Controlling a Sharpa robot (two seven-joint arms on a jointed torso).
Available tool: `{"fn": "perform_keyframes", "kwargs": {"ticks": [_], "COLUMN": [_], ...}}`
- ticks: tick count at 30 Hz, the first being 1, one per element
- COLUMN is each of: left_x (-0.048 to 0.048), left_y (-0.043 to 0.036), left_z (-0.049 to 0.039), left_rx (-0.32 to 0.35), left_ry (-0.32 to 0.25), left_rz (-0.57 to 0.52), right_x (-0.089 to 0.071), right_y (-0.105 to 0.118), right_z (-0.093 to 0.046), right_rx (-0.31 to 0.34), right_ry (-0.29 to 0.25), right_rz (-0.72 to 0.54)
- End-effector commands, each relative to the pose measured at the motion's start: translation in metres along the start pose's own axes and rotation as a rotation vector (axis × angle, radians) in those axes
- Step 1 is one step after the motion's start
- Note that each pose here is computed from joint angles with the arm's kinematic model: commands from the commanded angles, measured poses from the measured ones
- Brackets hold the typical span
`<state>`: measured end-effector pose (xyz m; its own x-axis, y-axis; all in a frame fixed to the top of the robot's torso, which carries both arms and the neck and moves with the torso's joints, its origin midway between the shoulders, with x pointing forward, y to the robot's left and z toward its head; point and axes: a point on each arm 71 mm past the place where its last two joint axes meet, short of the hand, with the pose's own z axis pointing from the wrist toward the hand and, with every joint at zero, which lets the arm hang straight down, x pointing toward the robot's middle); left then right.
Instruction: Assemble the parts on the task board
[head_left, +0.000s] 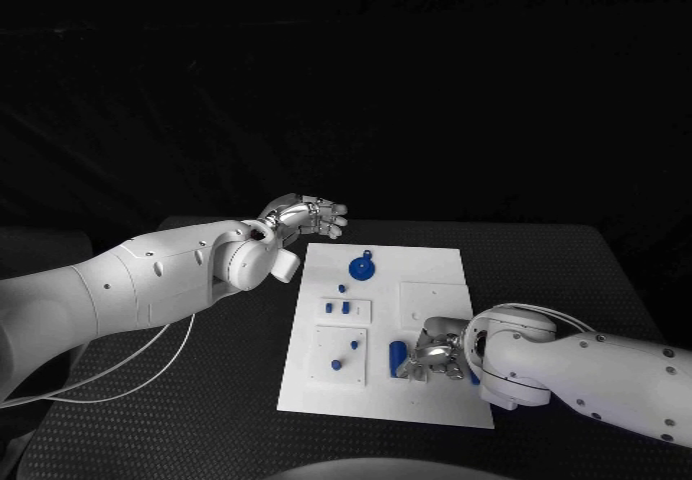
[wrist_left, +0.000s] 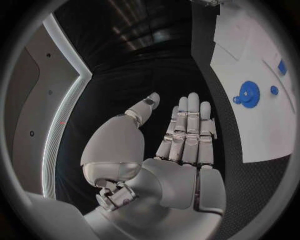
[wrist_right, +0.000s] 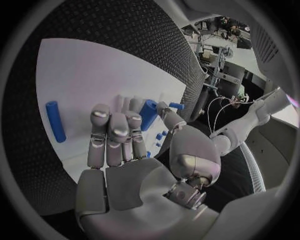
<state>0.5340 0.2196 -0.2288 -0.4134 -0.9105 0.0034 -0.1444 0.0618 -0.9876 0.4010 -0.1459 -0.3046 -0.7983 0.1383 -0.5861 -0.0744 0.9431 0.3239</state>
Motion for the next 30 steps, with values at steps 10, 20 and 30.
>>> {"fn": "perform_keyframes", "kwargs": {"ticks": [10,20,30], "left_x": [0.0023,0.0027,0.0019], "left_y": [-0.001,-0.0007,-0.0006], "left_z": [0.0003,0.0013,0.0009], "left_rx": [0.005,0.004,0.003], "left_ry": [0.02,0.02,0.017], "left_rz": [-0.006,-0.004,-0.003], "right_x": [0.002,0.004,0.008], "right_y": [-0.001,-0.003,-0.005], "right_z": [0.004,0.008,0.004], "right_rx": [0.022,0.032,0.009], "right_ry": [-0.002,-0.025,0.03], "right_rz": [-0.037,-0.073,-0.021]}}
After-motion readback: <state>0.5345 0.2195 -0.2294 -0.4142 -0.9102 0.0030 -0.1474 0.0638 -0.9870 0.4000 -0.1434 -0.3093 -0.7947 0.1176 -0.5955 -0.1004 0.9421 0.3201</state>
